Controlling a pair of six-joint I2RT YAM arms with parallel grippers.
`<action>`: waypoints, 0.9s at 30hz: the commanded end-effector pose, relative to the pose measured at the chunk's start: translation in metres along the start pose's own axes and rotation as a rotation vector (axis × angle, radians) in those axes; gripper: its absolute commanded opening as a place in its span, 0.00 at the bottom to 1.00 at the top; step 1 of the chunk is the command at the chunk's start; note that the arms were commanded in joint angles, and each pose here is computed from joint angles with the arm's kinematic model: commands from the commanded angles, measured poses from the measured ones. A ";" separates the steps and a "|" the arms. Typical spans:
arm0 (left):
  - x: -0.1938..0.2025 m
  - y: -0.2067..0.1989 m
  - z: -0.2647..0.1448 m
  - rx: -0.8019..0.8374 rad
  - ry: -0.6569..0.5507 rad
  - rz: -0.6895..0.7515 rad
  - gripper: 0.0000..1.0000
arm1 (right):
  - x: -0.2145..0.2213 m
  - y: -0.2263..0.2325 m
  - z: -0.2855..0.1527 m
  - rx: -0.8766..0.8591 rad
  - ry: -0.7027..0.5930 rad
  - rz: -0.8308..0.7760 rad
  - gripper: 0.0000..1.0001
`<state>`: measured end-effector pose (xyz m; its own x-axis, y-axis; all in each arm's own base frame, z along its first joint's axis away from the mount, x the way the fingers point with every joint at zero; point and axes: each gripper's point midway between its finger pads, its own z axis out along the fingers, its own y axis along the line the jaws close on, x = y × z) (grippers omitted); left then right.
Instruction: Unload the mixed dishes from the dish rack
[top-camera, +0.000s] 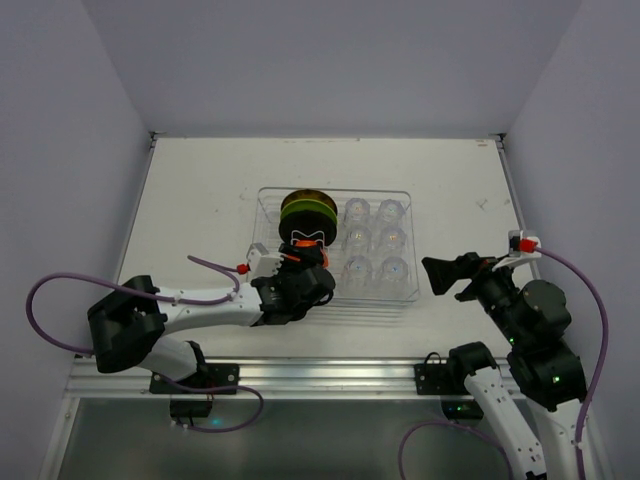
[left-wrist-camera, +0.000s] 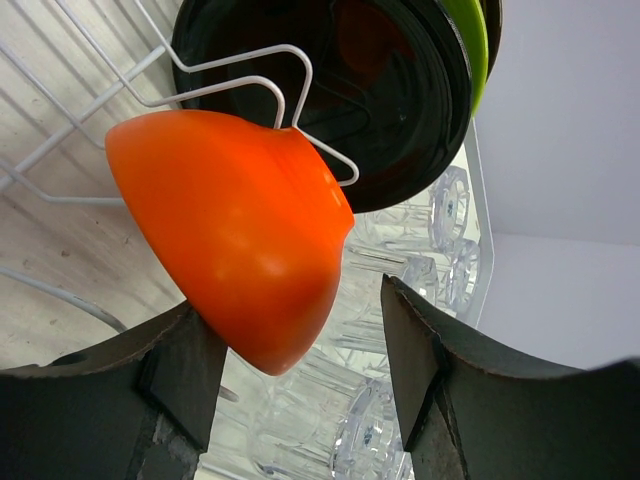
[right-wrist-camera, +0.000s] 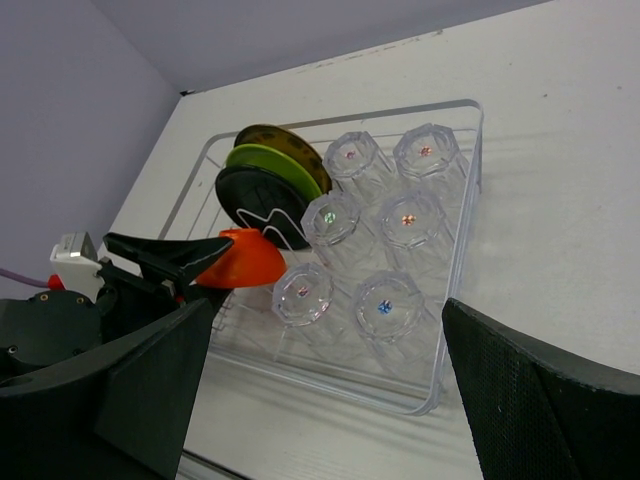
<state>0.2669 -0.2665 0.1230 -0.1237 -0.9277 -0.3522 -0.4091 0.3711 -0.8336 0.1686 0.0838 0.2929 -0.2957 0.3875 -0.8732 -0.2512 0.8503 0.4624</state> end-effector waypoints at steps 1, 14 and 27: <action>-0.025 -0.045 -0.005 0.099 -0.099 -0.409 0.63 | -0.003 0.006 0.003 -0.035 -0.010 -0.004 0.99; -0.035 -0.070 -0.018 0.182 -0.102 -0.424 0.63 | -0.001 0.005 0.003 -0.036 -0.015 -0.006 0.99; -0.028 -0.060 -0.013 0.178 -0.106 -0.416 0.58 | 0.002 0.005 0.005 -0.043 -0.006 -0.004 0.99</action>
<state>0.2672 -0.2713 0.1376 -0.0976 -0.9425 -0.3197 -0.3654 0.3327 -0.8694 0.1702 0.0874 0.2842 -0.3162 0.3810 -0.8688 -0.2593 0.8462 0.4655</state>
